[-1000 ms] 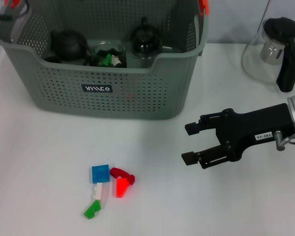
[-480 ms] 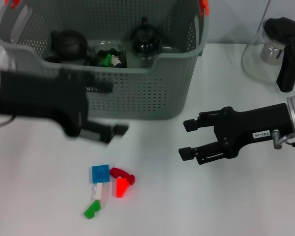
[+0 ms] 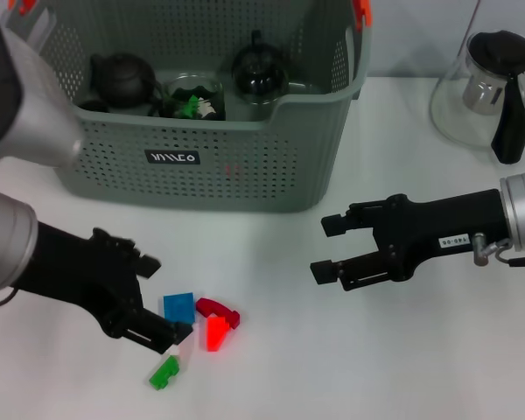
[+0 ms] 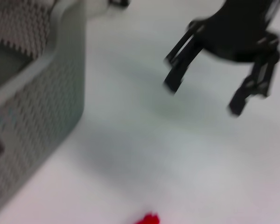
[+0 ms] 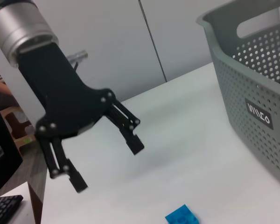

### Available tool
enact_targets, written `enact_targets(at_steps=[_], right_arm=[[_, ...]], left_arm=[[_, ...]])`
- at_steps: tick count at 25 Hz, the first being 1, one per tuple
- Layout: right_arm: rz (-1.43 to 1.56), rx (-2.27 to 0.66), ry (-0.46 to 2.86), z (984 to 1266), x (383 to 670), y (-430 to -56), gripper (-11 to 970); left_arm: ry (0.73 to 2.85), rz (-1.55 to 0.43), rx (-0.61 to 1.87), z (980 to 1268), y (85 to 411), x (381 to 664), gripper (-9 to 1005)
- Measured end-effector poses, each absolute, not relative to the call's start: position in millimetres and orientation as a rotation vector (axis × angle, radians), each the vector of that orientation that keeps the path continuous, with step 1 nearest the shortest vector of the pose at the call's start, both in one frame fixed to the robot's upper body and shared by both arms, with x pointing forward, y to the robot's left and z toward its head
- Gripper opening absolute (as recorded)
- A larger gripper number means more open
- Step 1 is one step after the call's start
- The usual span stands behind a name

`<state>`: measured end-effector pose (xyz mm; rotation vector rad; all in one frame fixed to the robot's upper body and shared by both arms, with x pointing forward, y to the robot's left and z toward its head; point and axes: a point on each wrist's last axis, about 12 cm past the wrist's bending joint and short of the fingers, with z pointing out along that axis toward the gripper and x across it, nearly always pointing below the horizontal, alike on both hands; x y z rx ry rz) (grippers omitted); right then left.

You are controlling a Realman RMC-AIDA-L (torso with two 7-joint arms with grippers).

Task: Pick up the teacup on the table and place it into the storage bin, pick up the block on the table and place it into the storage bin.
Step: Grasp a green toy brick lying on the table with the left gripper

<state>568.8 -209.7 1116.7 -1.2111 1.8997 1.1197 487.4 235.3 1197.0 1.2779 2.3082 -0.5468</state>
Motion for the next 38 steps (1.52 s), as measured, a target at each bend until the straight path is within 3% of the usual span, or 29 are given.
enact_targets(at_steps=[8,15,38], right_arm=[[1.096,-1.206,1.906,1118,572,-214,867],[1.085,-1.211,1.905,1120,573,-216,868],[1.077,-1.203,1.906,1120,573,-223,867]], left_arm=[[2.568,-0.403,1.280,1179,209,489,931],[2.690,-0.389,1.236,1157,192,493,930],[2.803,-0.197,1.200,1122,170,496,927]])
